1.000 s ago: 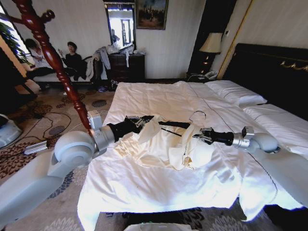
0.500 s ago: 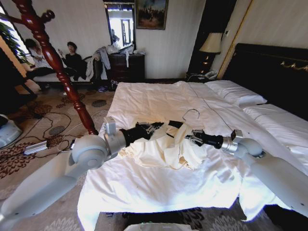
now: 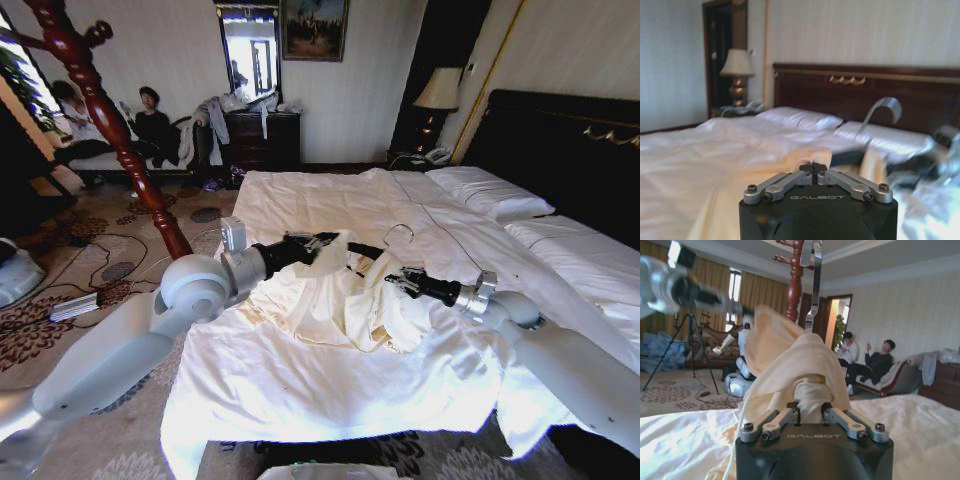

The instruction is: Pick up the clothes from the bed and hang them on the clothes hanger.

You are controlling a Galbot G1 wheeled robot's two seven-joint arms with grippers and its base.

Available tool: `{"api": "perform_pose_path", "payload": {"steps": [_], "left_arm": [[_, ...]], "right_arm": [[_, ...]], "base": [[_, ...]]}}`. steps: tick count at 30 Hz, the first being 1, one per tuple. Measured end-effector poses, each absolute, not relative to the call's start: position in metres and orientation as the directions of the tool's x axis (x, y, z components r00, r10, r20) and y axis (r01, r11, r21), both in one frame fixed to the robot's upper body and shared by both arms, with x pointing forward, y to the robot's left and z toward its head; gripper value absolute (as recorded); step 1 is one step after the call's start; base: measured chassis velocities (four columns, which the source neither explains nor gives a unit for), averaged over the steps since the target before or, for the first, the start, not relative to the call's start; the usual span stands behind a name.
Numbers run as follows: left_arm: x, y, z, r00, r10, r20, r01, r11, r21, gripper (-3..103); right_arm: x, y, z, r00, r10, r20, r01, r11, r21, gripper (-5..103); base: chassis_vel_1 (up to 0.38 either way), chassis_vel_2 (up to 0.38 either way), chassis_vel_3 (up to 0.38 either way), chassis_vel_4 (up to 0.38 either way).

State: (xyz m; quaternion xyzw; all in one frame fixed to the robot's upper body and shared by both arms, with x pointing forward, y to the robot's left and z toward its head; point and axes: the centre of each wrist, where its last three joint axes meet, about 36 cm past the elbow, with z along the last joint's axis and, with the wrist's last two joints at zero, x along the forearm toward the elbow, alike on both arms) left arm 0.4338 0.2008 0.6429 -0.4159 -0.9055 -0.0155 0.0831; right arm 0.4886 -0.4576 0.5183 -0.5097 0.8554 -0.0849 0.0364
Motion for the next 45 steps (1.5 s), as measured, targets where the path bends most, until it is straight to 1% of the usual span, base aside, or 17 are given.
{"api": "perform_pose_path", "payload": {"steps": [4, 8, 11, 13, 16, 17, 19, 22, 24, 26, 27, 29, 35, 40, 45], "left_arm": [[0.424, 0.194, 0.621, -0.620, 0.755, 0.215, 0.768, 0.640, -0.031, 0], [0.418, 0.193, 0.615, -0.615, 0.754, 0.232, 0.773, 0.635, -0.015, 0], [0.420, 0.198, 0.620, -0.633, 0.743, 0.219, 0.762, 0.648, 0.002, 0], [0.426, 0.207, 0.627, -0.662, 0.721, 0.203, 0.739, 0.674, 0.017, 0], [0.435, 0.221, 0.628, -0.704, 0.677, 0.213, 0.703, 0.708, 0.073, 0], [0.435, 0.221, 0.628, -0.704, 0.677, 0.213, 0.703, 0.708, 0.073, 0], [0.437, 0.229, 0.625, -0.726, 0.645, 0.237, 0.680, 0.724, 0.116, 0], [0.434, 0.232, 0.623, -0.731, 0.634, 0.253, 0.674, 0.728, 0.124, 0], [0.427, 0.230, 0.624, -0.720, 0.648, 0.249, 0.686, 0.719, 0.113, 0], [0.418, 0.225, 0.628, -0.694, 0.681, 0.235, 0.713, 0.696, 0.089, 0], [0.418, 0.225, 0.628, -0.694, 0.681, 0.235, 0.713, 0.696, 0.089, 0], [0.411, 0.218, 0.632, -0.668, 0.713, 0.213, 0.738, 0.672, 0.066, 0], [0.413, 0.202, 0.644, -0.625, 0.771, 0.120, 0.778, 0.628, 0.013, 0], [0.429, 0.193, 0.651, -0.619, 0.779, 0.100, 0.784, 0.621, 0.012, 0], [0.437, 0.193, 0.657, -0.628, 0.771, 0.111, 0.777, 0.628, 0.032, 0]], "right_arm": [[0.491, -0.460, 0.530, -0.471, -0.882, -0.007, -0.865, 0.463, -0.193, 15], [0.491, -0.462, 0.534, -0.458, -0.889, -0.004, -0.871, 0.450, -0.199, 15], [0.490, -0.465, 0.533, -0.439, -0.898, 0.015, -0.880, 0.427, -0.206, 15], [0.488, -0.469, 0.531, -0.419, -0.907, 0.038, -0.890, 0.403, -0.212, 15], [0.488, -0.475, 0.528, -0.395, -0.916, 0.064, -0.901, 0.373, -0.223, 15], [0.488, -0.475, 0.528, -0.395, -0.916, 0.064, -0.901, 0.373, -0.223, 15], [0.489, -0.480, 0.530, -0.396, -0.916, 0.071, -0.899, 0.370, -0.232, 15], [0.489, -0.483, 0.532, -0.408, -0.910, 0.072, -0.893, 0.382, -0.238, 15], [0.489, -0.483, 0.534, -0.427, -0.902, 0.067, -0.884, 0.401, -0.242, 15], [0.488, -0.480, 0.533, -0.444, -0.894, 0.061, -0.876, 0.418, -0.240, 15], [0.488, -0.480, 0.533, -0.444, -0.894, 0.061, -0.876, 0.418, -0.240, 15], [0.487, -0.475, 0.530, -0.450, -0.891, 0.057, -0.875, 0.427, -0.230, 15], [0.484, -0.457, 0.513, -0.432, -0.900, 0.052, -0.890, 0.416, -0.187, 15], [0.482, -0.442, 0.495, -0.404, -0.912, 0.069, -0.906, 0.389, -0.165, 15], [0.483, -0.446, 0.487, -0.398, -0.910, 0.113, -0.908, 0.374, -0.186, 15]], "base": [[0.000, 0.000, 0.000, 0.000], [0.000, 0.000, 0.000, 0.000], [0.000, 0.000, 0.000, 0.000], [0.000, 0.000, 0.000, 0.000], [0.000, 0.000, 0.000, 0.000], [0.000, 0.000, 0.000, 0.000], [0.000, 0.000, 0.000, 0.000], [0.000, 0.000, 0.000, 0.000], [0.000, 0.000, 0.000, 0.000], [0.000, 0.000, 0.000, 0.000], [0.000, 0.000, 0.000, 0.000], [0.000, 0.000, 0.000, 0.000], [0.000, 0.000, 0.000, 0.000], [0.000, 0.000, 0.000, 0.000], [0.000, 0.000, 0.000, 0.000]]}}
